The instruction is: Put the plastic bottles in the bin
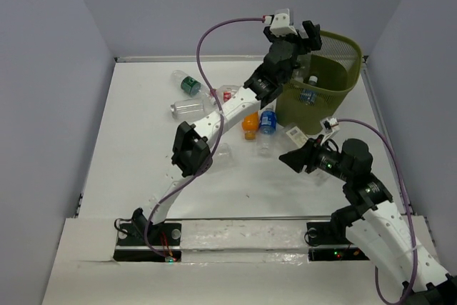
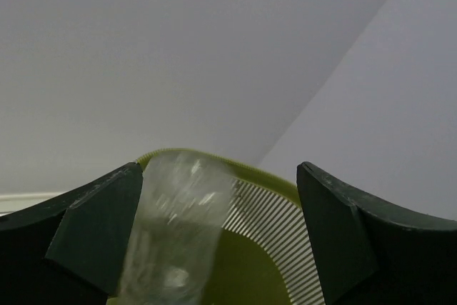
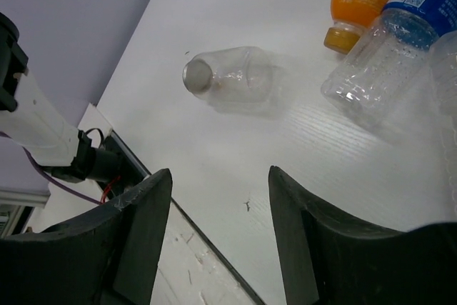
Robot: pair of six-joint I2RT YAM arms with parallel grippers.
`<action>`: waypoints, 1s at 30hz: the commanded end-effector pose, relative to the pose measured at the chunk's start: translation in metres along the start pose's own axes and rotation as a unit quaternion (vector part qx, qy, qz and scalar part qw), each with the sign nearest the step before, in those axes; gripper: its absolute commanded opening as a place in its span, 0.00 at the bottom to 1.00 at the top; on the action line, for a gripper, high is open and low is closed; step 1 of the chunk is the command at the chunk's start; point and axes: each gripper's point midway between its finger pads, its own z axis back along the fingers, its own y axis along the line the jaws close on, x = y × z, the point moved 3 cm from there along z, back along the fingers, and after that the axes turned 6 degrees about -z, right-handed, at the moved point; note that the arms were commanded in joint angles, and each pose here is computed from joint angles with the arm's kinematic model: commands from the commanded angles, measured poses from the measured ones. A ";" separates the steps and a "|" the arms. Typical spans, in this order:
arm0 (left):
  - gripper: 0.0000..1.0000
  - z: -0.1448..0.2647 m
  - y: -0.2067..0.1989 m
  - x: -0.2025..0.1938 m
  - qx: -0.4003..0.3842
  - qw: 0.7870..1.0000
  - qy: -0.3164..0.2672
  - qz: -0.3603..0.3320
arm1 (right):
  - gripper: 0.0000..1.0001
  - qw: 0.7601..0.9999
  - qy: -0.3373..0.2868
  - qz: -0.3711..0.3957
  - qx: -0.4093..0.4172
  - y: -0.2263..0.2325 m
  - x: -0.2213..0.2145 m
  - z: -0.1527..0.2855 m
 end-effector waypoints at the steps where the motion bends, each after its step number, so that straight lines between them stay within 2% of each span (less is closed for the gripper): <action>1: 0.99 0.012 -0.028 0.074 -0.043 0.997 -0.069 0.013 | 0.65 1.000 -0.002 0.022 0.011 0.007 0.007 -0.003; 3: 0.99 0.020 -0.027 0.100 -0.040 0.996 -0.072 -0.020 | 0.72 0.999 0.002 0.031 0.014 0.009 0.010 -0.007; 5: 0.99 0.027 -0.016 0.105 -0.023 0.996 -0.052 -0.066 | 0.77 0.999 0.005 0.036 0.015 0.010 0.013 -0.013; 6: 0.99 0.040 -0.017 0.137 -0.019 0.995 -0.063 -0.069 | 0.77 0.999 0.001 0.041 0.015 0.011 0.017 -0.014; 8: 0.99 0.054 0.006 0.130 0.025 0.994 -0.033 -0.103 | 0.79 0.999 -0.004 0.049 0.023 0.016 0.021 -0.019; 9: 0.99 0.071 0.015 0.162 0.042 0.993 -0.039 -0.100 | 0.79 0.998 0.004 0.048 0.027 0.018 0.018 -0.024; 10: 0.99 0.081 0.040 0.138 0.083 0.990 -0.007 -0.115 | 0.80 0.998 -0.003 0.054 0.034 0.022 0.021 -0.028; 11: 0.99 0.092 0.053 0.134 0.099 0.989 0.008 -0.112 | 0.80 0.998 0.000 0.055 0.037 0.023 0.021 -0.032; 12: 0.99 0.109 0.069 0.163 0.116 0.991 -0.002 -0.066 | 0.80 0.998 0.021 0.053 0.037 0.023 0.012 -0.039; 13: 0.99 0.124 0.095 0.126 0.132 0.988 0.043 -0.071 | 0.80 0.997 0.011 0.062 0.048 0.030 0.017 -0.045; 14: 0.99 0.144 0.110 0.143 0.138 0.989 0.041 -0.044 | 0.80 0.997 0.017 0.065 0.049 0.032 0.014 -0.049; 15: 0.99 0.148 0.143 0.142 0.166 0.985 0.043 -0.030 | 0.80 0.996 0.022 0.072 0.050 0.034 0.012 -0.053; 16: 0.99 0.161 0.170 0.107 0.178 0.981 0.082 0.000 | 0.80 0.995 0.032 0.076 0.048 0.037 0.007 -0.061; 19: 0.99 0.181 0.224 0.100 0.217 0.970 0.103 0.037 | 0.79 0.994 0.051 0.089 0.048 0.041 -0.001 -0.072; 20: 0.99 0.186 0.257 0.093 0.244 0.962 0.116 0.049 | 0.79 0.992 0.066 0.097 0.048 0.043 -0.007 -0.079; 22: 0.99 0.190 0.290 0.090 0.277 0.951 0.121 0.061 | 0.79 0.988 0.095 0.110 0.041 0.041 -0.019 -0.092; 24: 0.99 0.192 0.302 0.083 0.289 0.946 0.133 0.066 | 0.79 0.985 0.104 0.130 0.040 0.049 -0.012 -0.104; 26: 0.99 0.196 0.306 0.082 0.292 0.945 0.128 0.070 | 0.80 0.975 0.149 0.163 0.011 0.036 -0.023 -0.119; 27: 0.99 0.199 0.309 0.076 0.295 0.944 0.135 0.068 | 0.80 0.973 0.142 0.181 0.018 0.042 -0.015 -0.120; 30: 0.99 0.215 0.303 0.086 0.283 0.949 0.124 0.067 | 0.79 0.952 0.196 0.235 0.024 0.029 -0.025 -0.146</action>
